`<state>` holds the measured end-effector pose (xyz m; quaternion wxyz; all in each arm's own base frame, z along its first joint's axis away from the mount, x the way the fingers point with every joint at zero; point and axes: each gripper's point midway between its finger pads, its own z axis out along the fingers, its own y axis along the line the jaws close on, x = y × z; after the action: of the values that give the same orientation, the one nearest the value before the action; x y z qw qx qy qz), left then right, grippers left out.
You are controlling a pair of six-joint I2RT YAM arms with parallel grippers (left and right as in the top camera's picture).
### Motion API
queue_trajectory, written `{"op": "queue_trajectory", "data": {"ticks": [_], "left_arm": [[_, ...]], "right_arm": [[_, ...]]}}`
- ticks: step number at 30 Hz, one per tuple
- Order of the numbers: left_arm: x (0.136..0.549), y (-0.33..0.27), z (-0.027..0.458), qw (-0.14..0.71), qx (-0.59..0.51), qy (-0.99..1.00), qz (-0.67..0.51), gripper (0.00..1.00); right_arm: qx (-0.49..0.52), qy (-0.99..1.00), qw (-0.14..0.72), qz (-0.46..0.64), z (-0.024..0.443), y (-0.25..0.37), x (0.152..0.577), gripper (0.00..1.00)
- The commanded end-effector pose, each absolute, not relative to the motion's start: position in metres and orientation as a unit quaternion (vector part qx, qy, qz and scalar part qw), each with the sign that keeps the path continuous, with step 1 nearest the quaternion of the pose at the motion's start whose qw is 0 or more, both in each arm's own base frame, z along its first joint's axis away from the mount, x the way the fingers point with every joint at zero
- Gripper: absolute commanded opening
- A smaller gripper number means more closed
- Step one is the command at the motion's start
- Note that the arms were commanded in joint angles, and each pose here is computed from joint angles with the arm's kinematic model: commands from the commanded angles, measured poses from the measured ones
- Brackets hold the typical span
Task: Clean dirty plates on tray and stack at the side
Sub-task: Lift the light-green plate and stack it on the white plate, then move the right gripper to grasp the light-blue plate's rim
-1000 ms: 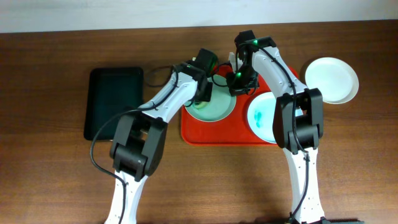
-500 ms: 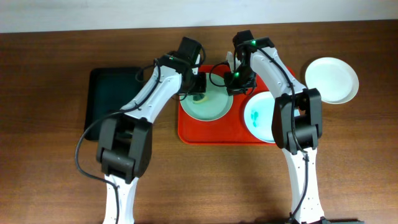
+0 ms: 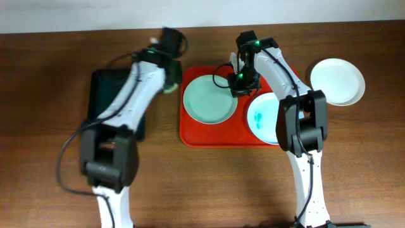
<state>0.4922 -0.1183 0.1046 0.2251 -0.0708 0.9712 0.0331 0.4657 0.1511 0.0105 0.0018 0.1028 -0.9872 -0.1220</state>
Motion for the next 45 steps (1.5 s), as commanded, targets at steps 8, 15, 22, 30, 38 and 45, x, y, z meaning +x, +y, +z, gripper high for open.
{"op": "queue_trajectory", "data": {"ticks": [8,15,22,30,38,45], "left_arm": [[0.46,0.027,0.158,0.196,-0.239,0.951,0.021,0.0],[0.46,0.031,0.156,0.194,-0.243,0.95,0.022,0.0],[0.459,0.031,0.152,0.19,-0.242,0.951,0.026,0.0],[0.457,0.03,0.14,0.185,-0.241,0.953,0.026,0.0],[0.46,0.03,0.141,0.191,-0.241,0.951,0.025,0.0],[0.46,0.029,0.141,0.192,-0.24,0.951,0.025,0.0]], "right_arm": [[0.16,-0.846,-0.253,0.441,0.26,0.127,0.48,0.04],[0.177,-0.679,-0.374,0.606,0.346,0.209,0.436,0.04],[0.094,-0.957,-0.218,0.165,0.196,0.129,0.503,0.04],[-0.098,-0.983,-0.075,-0.135,0.111,-0.099,0.474,0.04],[-0.377,-0.91,-0.118,-0.127,0.069,-0.266,0.434,0.04],[-0.352,-0.917,-0.142,-0.121,0.07,-0.255,0.456,0.1]]}}
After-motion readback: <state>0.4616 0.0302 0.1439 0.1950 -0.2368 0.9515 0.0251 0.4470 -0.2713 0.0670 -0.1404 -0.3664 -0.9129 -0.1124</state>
